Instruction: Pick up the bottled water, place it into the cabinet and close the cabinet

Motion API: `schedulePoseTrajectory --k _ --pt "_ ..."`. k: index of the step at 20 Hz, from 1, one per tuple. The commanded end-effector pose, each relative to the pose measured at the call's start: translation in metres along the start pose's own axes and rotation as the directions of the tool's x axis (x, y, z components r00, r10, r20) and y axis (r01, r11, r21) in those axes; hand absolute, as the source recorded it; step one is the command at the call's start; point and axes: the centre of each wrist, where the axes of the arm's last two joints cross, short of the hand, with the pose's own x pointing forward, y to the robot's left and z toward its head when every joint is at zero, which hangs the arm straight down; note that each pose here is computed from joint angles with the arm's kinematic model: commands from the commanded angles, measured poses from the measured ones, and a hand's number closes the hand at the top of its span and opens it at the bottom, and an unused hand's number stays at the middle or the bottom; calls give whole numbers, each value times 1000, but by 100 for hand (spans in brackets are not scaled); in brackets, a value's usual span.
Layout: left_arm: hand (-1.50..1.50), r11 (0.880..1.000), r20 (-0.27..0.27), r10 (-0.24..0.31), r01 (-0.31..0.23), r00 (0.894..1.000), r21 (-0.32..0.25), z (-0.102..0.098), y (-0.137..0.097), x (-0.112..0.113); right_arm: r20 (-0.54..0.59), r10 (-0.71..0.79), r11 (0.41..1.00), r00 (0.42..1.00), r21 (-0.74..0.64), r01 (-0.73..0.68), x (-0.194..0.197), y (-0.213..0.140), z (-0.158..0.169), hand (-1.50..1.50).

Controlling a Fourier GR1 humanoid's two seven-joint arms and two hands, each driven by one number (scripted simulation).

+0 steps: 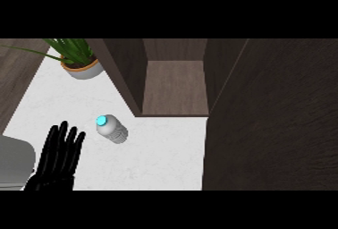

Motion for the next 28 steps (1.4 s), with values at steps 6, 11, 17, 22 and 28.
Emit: schedulePoseTrajectory --k 6,11,17,22,28 --pt "-150 997 -4 -43 43 999 62 -10 26 -32 17 -1 1000 1000 4 1 10 19 4 -150" --pt "-150 996 4 -66 65 998 66 -29 48 -35 13 16 1000 1000 18 -16 -6 1 -5 -150" --pt "-150 991 -42 -111 114 993 76 -54 74 -61 8 18 999 1000 51 -18 -6 15 -8 -150" --pt "-150 991 -67 -113 117 991 65 -55 84 -81 10 19 999 1000 40 -19 -7 1 22 -150" --pt "-150 993 -120 -49 61 992 104 -71 108 -116 30 -8 999 1000 44 6 -11 25 23 -150"
